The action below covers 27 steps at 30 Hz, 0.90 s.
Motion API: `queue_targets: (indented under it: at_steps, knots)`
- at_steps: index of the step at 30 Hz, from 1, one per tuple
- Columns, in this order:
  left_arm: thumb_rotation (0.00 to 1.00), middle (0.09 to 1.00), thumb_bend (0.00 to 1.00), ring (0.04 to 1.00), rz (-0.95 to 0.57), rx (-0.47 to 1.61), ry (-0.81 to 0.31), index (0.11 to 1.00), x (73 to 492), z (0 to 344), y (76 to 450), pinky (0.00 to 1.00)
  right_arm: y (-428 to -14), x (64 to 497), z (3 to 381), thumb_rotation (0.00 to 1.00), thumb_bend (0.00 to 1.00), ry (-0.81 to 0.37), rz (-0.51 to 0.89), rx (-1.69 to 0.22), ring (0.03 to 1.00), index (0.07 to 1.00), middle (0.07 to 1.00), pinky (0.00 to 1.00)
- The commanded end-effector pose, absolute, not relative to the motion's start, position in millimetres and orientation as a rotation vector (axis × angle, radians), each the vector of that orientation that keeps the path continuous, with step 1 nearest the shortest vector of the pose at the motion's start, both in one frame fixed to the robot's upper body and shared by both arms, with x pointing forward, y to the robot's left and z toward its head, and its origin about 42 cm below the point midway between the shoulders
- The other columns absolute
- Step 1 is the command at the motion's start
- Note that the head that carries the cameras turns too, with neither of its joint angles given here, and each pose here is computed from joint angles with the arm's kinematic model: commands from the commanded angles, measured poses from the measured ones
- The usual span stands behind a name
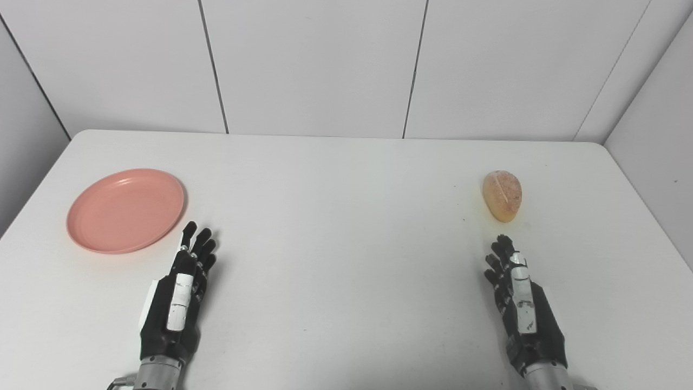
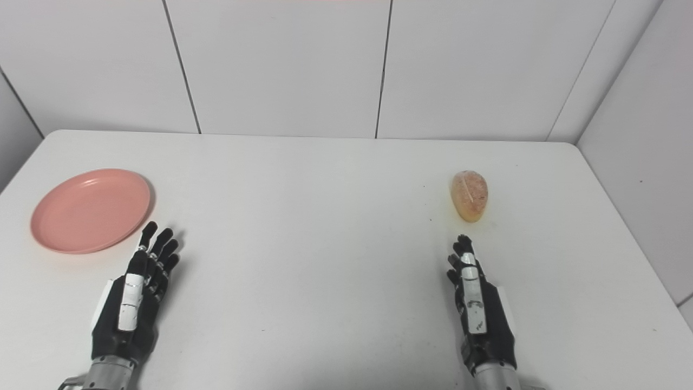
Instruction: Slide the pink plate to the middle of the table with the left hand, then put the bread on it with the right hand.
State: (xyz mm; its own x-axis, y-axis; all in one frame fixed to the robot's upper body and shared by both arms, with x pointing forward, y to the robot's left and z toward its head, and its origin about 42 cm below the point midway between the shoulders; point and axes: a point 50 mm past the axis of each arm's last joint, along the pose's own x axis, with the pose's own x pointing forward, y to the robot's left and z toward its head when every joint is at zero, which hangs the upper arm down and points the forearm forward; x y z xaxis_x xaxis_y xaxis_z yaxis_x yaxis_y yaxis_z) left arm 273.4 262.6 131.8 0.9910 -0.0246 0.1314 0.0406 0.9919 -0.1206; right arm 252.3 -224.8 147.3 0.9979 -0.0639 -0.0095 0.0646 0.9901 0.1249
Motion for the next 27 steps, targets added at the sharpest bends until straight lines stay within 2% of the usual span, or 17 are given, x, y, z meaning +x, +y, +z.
queue_targets:
  at_steps: [1, 8, 15, 27]
  knots:
    - [0.84, 0.973, 0.93, 0.984, -0.034, -0.129, -0.115, 0.998, 272.4, 128.7, 263.1, 1.00, -225.4, 254.8, 149.2, 1.00, 0.76, 0.007, -0.054, 0.114, 0.969, 0.969, 0.973, 0.99]
    - [0.84, 0.978, 0.91, 0.985, -0.034, -0.126, -0.112, 1.000, 273.3, 127.0, 263.7, 1.00, -225.1, 255.3, 148.2, 1.00, 0.76, 0.011, -0.053, 0.123, 0.972, 0.969, 0.975, 0.99]
    - [0.84, 0.988, 0.94, 0.998, -0.038, -0.125, -0.113, 1.000, 274.3, 124.4, 259.4, 1.00, -228.4, 255.6, 145.7, 1.00, 0.74, 0.012, -0.061, 0.122, 0.963, 0.958, 0.965, 0.99]
    - [0.87, 0.996, 0.89, 0.999, -0.043, -0.081, -0.136, 1.000, 270.0, 119.5, 234.7, 1.00, -251.9, 253.6, 129.2, 1.00, 0.76, 0.026, -0.053, 0.130, 0.983, 0.980, 0.987, 1.00]
